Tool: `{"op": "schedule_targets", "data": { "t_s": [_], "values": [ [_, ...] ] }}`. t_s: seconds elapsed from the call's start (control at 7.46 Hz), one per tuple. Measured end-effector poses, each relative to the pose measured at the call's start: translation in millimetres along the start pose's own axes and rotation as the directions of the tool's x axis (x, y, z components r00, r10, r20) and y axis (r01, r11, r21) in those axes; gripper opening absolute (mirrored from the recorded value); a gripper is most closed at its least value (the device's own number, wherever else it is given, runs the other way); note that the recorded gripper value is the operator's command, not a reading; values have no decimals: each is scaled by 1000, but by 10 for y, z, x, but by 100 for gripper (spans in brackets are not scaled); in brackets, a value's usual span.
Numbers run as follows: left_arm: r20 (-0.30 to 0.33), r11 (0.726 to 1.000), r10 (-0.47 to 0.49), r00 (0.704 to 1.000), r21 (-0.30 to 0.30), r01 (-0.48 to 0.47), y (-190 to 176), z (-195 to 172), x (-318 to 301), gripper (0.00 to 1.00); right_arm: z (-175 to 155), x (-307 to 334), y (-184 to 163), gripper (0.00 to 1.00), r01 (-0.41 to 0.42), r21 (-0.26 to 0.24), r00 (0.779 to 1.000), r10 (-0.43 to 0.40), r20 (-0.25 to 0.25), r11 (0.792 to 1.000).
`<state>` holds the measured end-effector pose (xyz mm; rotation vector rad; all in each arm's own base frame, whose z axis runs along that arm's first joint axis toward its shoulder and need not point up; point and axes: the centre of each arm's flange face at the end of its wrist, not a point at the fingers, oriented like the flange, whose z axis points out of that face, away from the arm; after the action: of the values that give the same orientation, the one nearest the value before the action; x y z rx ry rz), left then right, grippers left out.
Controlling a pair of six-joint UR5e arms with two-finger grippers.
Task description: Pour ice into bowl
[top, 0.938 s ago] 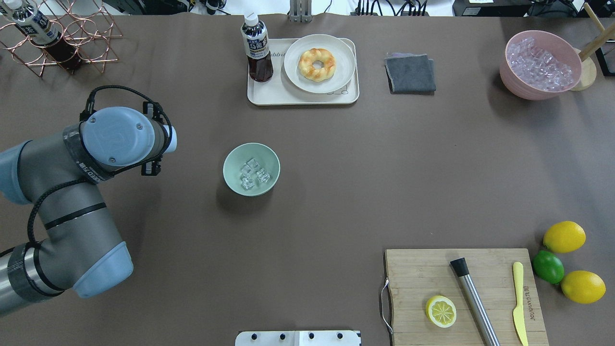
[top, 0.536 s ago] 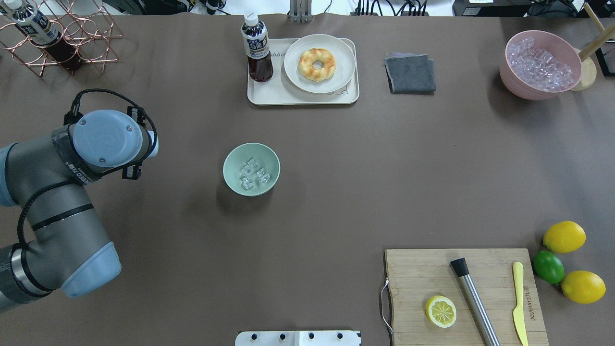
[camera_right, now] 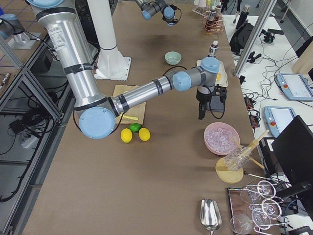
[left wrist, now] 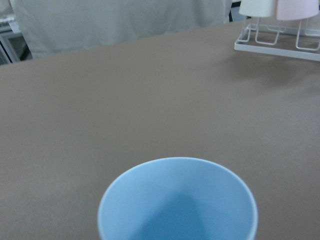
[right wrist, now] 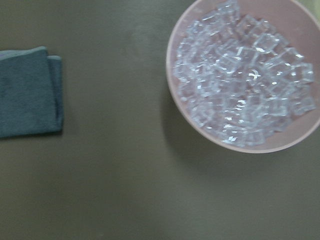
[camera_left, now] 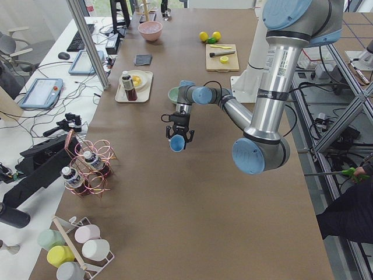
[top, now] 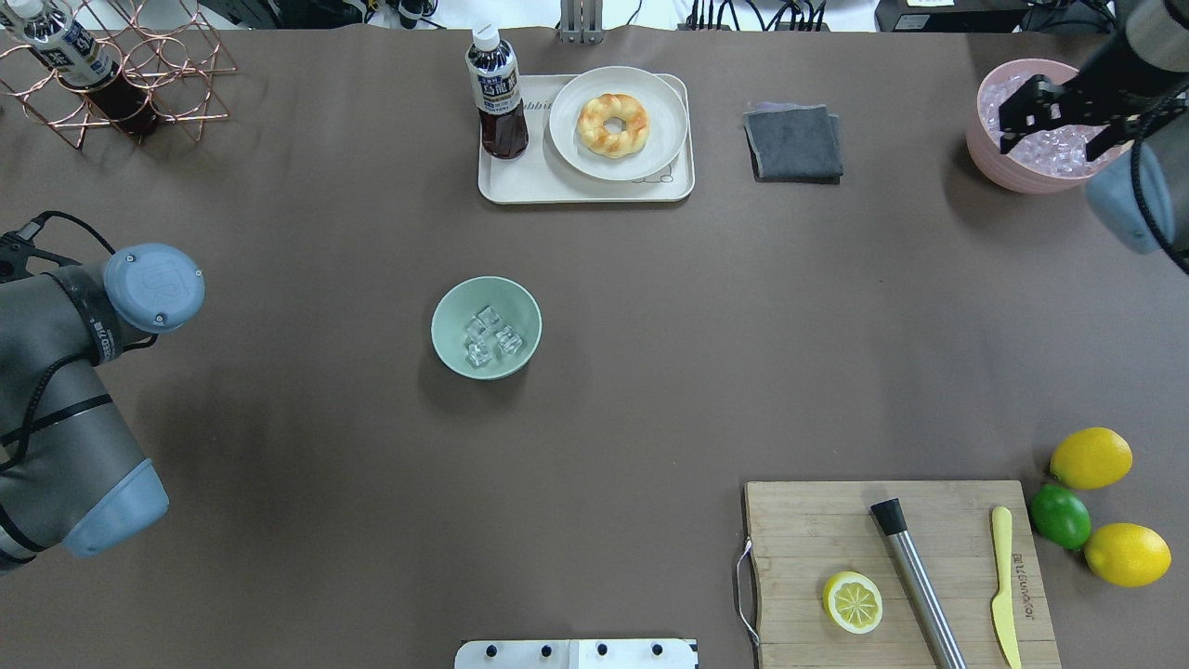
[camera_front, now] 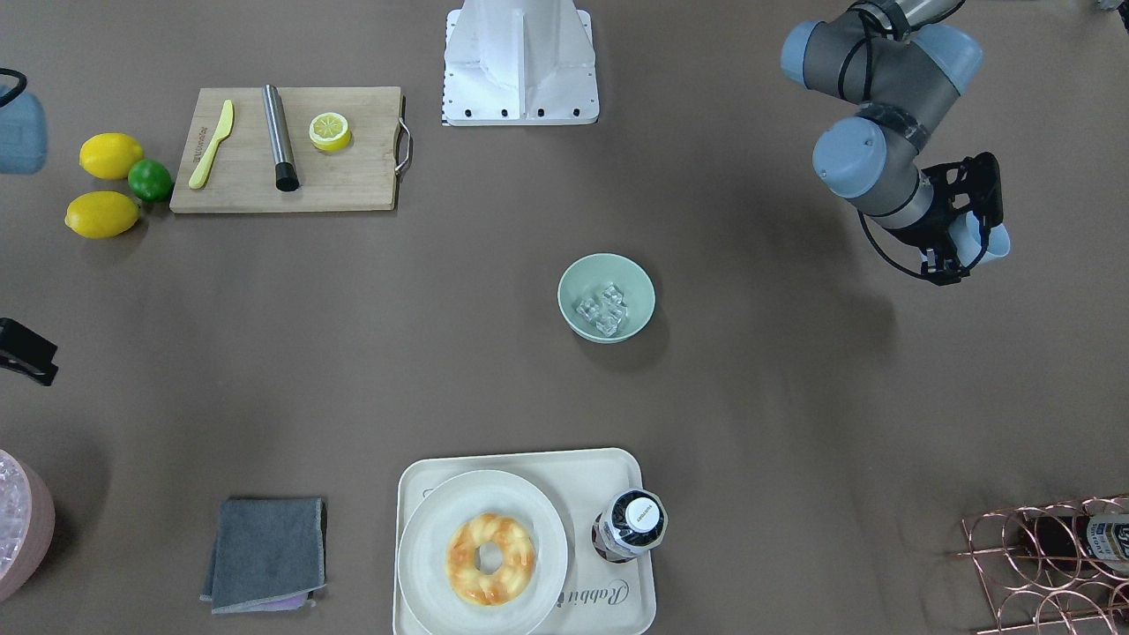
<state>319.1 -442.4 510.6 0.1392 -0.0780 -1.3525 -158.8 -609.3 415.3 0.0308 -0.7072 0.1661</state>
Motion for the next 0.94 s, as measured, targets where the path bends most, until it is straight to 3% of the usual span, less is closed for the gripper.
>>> {"op": "schedule_targets", "data": {
  "t_s": [0.4, 0.8, 0.94],
  "values": [
    [100, 987, 59, 993, 143, -73, -166, 726, -149, 48, 164, -1504, 401, 99, -22, 39, 1000, 22, 4, 999],
    [148, 979, 70, 987, 179, -96, -216, 1390, -337, 49, 323, -2981, 1110, 99, -38, 76, 999, 36, 32, 996],
    [146, 979, 70, 987, 179, -96, -195, 1492, -337, 54, 349, -3424, 1364, 99, -41, 82, 998, 38, 47, 996]
  ]
}}
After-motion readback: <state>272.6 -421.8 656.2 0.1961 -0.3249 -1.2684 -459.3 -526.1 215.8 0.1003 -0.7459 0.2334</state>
